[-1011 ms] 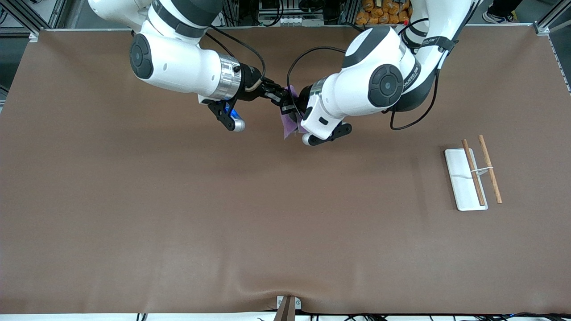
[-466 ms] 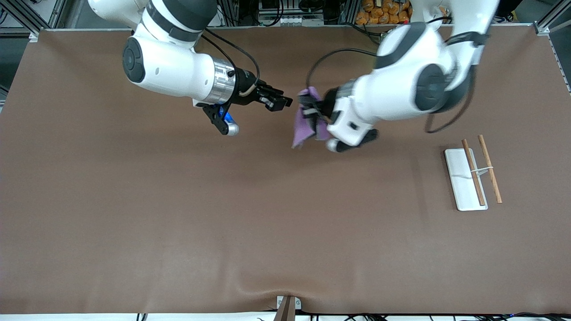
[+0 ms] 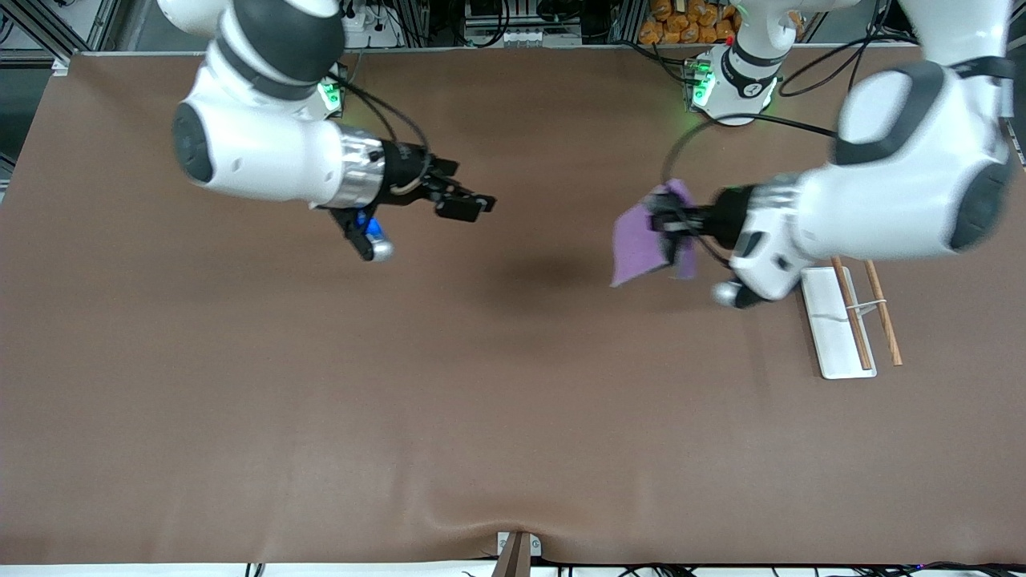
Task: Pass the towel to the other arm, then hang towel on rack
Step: 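Open the right gripper while the left gripper carries the towel away, then lower the towel over the wooden sticks with the left gripper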
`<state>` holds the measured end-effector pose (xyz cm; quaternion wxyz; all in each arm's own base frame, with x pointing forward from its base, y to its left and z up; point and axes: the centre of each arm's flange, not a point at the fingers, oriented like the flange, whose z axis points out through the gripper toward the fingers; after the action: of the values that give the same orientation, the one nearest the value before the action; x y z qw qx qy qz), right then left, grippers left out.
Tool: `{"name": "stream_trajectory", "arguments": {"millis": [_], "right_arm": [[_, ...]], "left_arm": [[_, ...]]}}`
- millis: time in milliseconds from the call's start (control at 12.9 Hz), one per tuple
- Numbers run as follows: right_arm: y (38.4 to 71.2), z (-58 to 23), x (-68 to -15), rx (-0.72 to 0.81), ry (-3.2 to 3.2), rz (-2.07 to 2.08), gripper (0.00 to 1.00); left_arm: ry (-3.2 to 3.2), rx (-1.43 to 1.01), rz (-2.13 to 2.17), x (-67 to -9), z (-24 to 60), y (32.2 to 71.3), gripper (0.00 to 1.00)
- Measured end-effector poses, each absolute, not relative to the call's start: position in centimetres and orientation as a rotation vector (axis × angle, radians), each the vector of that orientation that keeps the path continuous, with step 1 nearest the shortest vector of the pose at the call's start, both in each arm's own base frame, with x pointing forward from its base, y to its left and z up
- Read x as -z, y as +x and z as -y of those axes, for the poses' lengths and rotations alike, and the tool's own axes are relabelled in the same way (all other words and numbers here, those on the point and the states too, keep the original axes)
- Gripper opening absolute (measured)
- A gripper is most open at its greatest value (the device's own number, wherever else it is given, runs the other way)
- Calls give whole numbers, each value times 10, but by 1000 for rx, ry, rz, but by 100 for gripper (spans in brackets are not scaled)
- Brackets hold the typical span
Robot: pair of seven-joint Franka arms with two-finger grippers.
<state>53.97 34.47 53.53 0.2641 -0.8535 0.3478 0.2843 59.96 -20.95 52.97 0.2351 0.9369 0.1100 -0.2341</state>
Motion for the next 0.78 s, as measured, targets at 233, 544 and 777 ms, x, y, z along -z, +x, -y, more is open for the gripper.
{"name": "stream_trajectory", "arguments": {"millis": [233,544,777], "right_arm": [[556,-294,-536,-805,-2326,-897,100],[564,-220,-552,-637,-2588,-782,100],[557,-187,-561,-511,-2820,-618,100]], "left_arm": [[2657,664,-197,-480,115,614,4],[2705,670,-101,-431,9,616,4],[2661,553,-83,-386,-86,616,4]]}}
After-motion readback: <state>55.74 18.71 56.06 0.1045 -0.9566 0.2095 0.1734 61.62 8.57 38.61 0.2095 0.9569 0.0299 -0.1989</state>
